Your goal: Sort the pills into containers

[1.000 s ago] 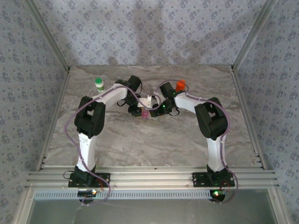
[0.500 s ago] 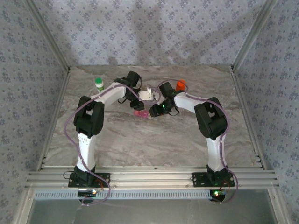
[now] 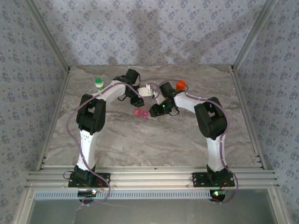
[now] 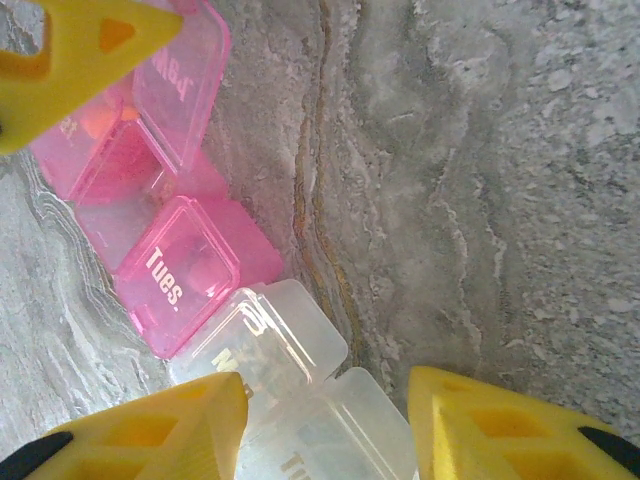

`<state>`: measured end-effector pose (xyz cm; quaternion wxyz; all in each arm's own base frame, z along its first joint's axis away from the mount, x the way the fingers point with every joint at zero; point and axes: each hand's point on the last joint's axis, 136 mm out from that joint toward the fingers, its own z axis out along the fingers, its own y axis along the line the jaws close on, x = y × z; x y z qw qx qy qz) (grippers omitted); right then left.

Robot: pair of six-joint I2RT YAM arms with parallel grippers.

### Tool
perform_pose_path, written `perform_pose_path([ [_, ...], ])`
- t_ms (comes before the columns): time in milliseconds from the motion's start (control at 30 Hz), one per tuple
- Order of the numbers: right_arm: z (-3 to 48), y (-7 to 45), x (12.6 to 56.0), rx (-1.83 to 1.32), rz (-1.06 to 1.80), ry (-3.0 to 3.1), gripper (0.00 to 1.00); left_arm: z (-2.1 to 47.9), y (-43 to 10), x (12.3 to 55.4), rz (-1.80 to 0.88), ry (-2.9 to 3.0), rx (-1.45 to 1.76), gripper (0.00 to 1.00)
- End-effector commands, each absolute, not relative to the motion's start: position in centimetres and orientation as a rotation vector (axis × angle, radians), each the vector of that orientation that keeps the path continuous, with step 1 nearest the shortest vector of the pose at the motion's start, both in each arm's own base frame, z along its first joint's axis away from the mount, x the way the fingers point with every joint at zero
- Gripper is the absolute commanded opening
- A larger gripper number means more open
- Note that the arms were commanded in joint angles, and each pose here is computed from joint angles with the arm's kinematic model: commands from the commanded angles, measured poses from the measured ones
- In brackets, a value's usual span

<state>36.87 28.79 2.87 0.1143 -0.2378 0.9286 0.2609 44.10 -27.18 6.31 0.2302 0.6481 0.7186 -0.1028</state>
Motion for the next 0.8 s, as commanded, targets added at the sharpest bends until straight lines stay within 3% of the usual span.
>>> perform_pose_path([
  [0, -4.2, 25.0, 31.5, -0.744, 0.554, 3.014, 0.48, 5.7, -27.4, 44.5, -0.292, 2.02, 1.741, 0.48],
  [167, -2.8, 25.2, 32.4, -0.714, 0.558, 2.956, 0.48, 10.0, -28.5, 45.4, -0.355, 1.935, 1.575, 0.48],
  [267, -0.8, 25.3, 33.8, -0.666, 0.567, 2.881, 0.49, 14.8, -27.7, 47.3, -0.345, 1.871, 1.336, 0.56],
  [300, 0.0, 25.2, 34.3, -0.651, 0.567, 2.856, 0.5, 16.6, -27.2, 48.0, -0.339, 1.849, 1.241, 0.61],
  [333, 0.8, 25.1, 34.8, -0.638, 0.566, 2.83, 0.5, 18.5, -26.4, 48.7, -0.329, 1.831, 1.133, 0.73],
  [367, 1.5, 25.1, 35.2, -0.628, 0.564, 2.809, 0.51, 20.2, -25.6, 49.3, -0.322, 1.816, 1.04, 0.99],
  [467, 4.0, 25.1, 36.8, -0.619, 0.55, 2.732, 0.52, 24.7, -21.9, 50.7, -0.263, 1.798, 0.697, 1.0],
  [600, 6.9, 24.7, 38.7, -0.652, 0.506, 2.668, 0.52, 29.5, -13.1, 50.7, -0.08, 1.821, 0.092, 1.0],
  [767, 11.9, 24.5, 40.8, -0.721, 0.427, 2.538, 0.54, 28.6, -3.7, 48.6, -0.085, 1.882, -0.375, 1.0],
])
